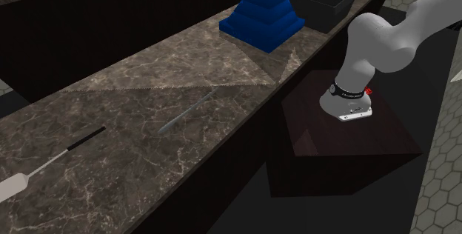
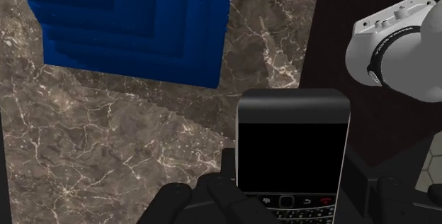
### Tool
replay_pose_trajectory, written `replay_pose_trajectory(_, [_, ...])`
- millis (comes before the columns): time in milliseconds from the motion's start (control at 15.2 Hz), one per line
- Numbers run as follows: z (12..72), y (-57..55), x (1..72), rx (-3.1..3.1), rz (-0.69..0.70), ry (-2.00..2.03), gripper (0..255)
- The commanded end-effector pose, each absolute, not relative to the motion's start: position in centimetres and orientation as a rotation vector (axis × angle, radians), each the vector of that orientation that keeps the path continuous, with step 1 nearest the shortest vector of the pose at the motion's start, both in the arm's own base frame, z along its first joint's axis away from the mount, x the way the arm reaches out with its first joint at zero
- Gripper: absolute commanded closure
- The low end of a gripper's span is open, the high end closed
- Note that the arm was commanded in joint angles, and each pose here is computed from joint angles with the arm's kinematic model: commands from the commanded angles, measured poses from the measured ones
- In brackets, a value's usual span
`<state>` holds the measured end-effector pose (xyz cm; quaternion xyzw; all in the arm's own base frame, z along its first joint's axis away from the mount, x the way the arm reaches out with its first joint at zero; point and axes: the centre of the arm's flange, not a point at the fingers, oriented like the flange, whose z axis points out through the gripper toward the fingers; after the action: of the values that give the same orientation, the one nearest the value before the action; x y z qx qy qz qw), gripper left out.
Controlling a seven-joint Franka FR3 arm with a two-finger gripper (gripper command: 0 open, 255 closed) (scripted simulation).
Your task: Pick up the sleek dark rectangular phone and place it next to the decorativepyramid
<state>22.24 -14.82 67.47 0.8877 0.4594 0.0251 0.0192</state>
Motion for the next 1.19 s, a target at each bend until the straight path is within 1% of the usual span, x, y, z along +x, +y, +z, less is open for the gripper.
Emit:
replay_pose_trajectory(0, [66.5, -14.9, 22.2, 2.755, 0.078, 1.426, 255])
replay_pose_trajectory(1122, [57.5, -14.9, 22.2, 2.755, 0.078, 1.426, 255])
